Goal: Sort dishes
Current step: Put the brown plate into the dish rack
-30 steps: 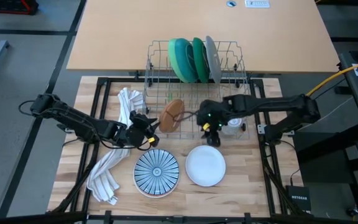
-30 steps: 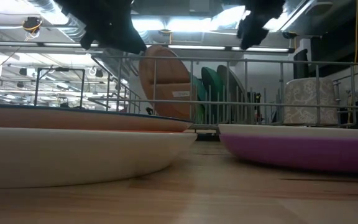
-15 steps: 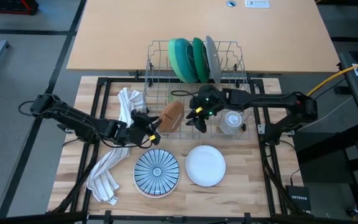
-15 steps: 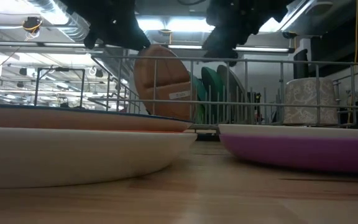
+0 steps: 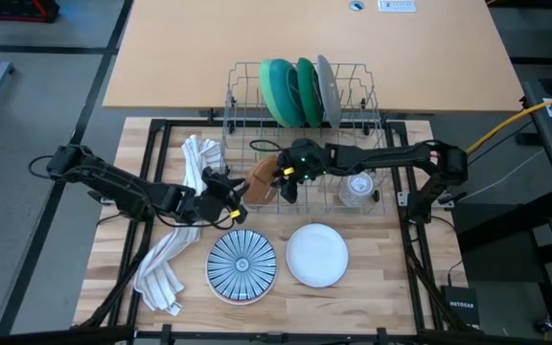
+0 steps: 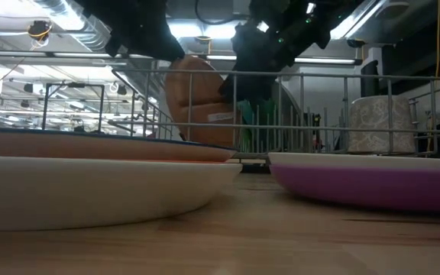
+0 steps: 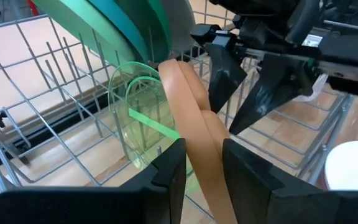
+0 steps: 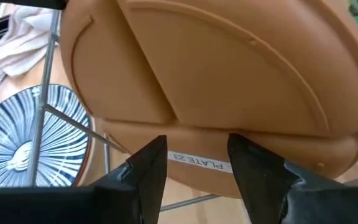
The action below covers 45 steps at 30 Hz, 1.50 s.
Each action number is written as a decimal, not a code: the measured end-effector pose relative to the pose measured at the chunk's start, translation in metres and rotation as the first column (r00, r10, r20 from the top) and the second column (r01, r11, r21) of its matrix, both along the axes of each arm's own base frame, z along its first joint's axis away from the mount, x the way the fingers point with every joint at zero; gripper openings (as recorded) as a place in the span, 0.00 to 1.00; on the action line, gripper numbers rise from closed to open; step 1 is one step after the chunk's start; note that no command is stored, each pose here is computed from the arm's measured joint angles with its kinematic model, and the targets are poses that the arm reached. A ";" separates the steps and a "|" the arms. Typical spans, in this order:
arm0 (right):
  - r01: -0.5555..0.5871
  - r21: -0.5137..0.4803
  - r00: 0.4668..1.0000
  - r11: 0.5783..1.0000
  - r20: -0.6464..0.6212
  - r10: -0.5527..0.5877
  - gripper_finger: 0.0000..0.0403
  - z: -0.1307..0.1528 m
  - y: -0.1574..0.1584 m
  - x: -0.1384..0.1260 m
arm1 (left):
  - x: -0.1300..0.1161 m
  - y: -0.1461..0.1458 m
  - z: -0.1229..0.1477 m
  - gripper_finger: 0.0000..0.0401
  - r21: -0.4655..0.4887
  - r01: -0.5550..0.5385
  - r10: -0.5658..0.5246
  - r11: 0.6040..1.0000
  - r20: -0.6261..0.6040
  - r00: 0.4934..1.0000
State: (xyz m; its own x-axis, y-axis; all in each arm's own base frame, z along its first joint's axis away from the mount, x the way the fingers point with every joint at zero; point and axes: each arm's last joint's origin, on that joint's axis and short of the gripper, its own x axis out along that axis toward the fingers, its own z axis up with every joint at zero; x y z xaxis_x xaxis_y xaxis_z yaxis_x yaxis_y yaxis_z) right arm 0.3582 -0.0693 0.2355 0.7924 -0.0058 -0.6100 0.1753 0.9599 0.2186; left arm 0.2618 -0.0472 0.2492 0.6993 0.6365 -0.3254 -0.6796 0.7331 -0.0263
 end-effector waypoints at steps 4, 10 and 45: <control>0.011 -0.012 1.000 1.000 0.024 -0.011 0.45 0.002 0.000 0.001 | 0.001 0.000 0.002 0.23 -0.016 -0.004 0.004 1.000 0.038 0.999; 0.079 -0.065 0.997 0.995 0.031 -0.078 0.45 0.003 -0.003 0.002 | 0.003 0.003 0.003 0.23 -0.065 -0.034 0.040 0.997 0.090 0.995; 0.229 -0.084 0.972 0.970 0.066 -0.224 0.44 0.006 -0.008 0.003 | 0.011 0.050 0.008 0.23 -0.164 -0.118 0.147 0.979 0.174 0.974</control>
State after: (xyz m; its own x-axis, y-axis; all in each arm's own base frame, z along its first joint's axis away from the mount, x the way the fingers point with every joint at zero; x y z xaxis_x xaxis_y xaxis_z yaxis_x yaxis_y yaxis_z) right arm 0.3613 -0.0769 0.2416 0.7967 -0.2421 -0.5538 0.3806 0.9128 0.1484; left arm 0.2732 0.0024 0.2570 0.6687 0.6809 -0.2987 -0.7435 0.6146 -0.2635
